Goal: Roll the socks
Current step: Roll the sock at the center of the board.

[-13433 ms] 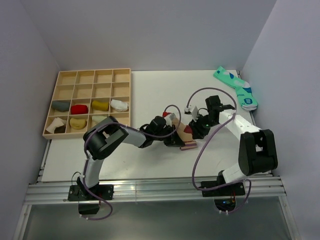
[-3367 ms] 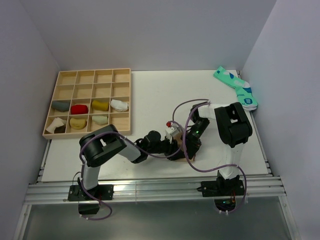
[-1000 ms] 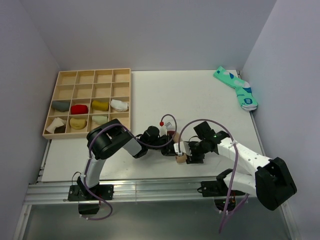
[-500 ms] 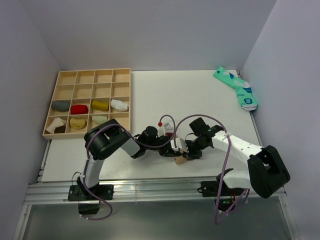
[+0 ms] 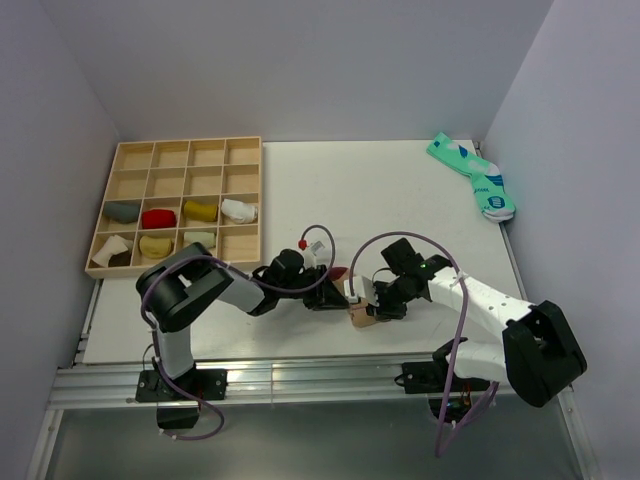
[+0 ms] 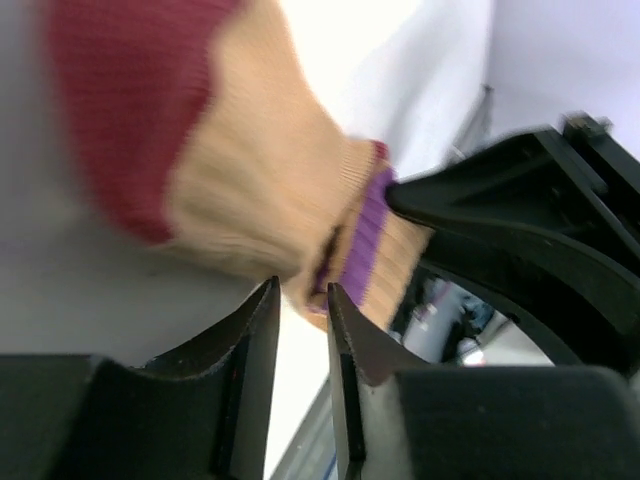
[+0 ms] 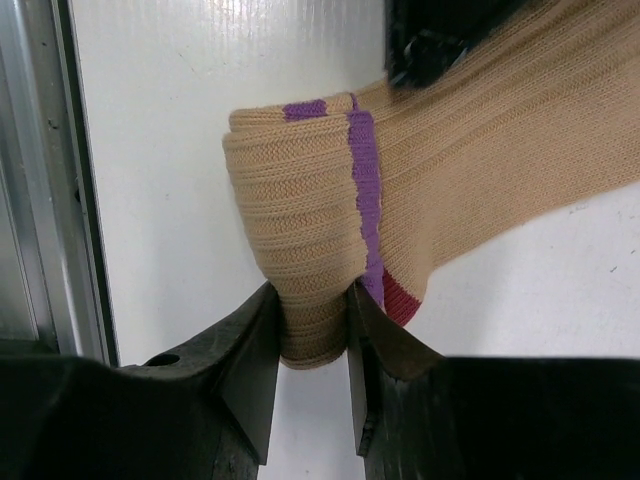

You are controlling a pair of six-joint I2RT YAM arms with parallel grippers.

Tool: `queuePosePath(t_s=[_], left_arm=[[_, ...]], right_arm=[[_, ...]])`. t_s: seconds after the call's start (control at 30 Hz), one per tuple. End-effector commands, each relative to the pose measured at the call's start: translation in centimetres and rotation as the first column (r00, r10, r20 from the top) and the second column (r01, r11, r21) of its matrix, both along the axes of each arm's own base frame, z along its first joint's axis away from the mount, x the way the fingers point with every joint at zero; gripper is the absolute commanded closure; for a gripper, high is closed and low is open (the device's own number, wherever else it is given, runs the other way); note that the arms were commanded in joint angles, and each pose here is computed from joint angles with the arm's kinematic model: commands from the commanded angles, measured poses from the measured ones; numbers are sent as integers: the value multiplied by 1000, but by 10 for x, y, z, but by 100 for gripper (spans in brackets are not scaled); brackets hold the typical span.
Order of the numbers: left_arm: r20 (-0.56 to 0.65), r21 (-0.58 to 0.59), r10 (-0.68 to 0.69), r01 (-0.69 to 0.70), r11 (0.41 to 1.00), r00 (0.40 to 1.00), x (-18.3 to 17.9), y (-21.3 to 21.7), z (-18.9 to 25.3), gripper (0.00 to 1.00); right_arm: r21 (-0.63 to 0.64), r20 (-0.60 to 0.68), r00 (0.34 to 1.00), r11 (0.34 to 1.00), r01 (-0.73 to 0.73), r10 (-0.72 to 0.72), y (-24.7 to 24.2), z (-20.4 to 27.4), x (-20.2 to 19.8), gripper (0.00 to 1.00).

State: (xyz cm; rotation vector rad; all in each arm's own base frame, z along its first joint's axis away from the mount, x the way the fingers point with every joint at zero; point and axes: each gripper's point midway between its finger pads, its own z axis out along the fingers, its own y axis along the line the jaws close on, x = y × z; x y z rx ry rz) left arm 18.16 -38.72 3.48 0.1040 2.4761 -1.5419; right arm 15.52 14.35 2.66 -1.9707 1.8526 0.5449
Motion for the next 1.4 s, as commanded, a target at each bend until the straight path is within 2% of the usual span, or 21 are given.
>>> queuePosePath(t_s=[0.0,0.2,0.4,0.53,0.63,0.83,1.03,1.37], left_arm=[[47,131,83,-89,987,995,20,15,-10,71],[38,203,65,-72,977,997,31,7,-26,73],[34,212,56,-62,975,998,46,-5,-34,75],[47,174,49,-56,983,998,56,-12,-31,75],[37,158,43,-49,986,998,59,-16,-34,76],[58,105,42,-48,993,997,53,-13,-30,74],[90,-3,25,-25,1000,996,38,-9,-24,72],[147,-16,13,-11,1000,989,26,4,-27,64]], right_arm=[[-83,-43,998,996,33,-36,-18,-8,-13,67],[-77,-60,998,997,28,-33,-14,-1,-14,67],[-77,-116,993,997,16,-24,-8,9,-15,66],[-109,-235,970,994,31,-56,-2,5,-16,67],[-123,-275,956,990,73,-105,6,4,-8,68],[-198,-346,917,971,134,-197,8,-13,-1,69],[-260,-447,857,954,152,-258,9,-26,1,70],[-287,-514,800,941,180,-310,15,-21,14,69]])
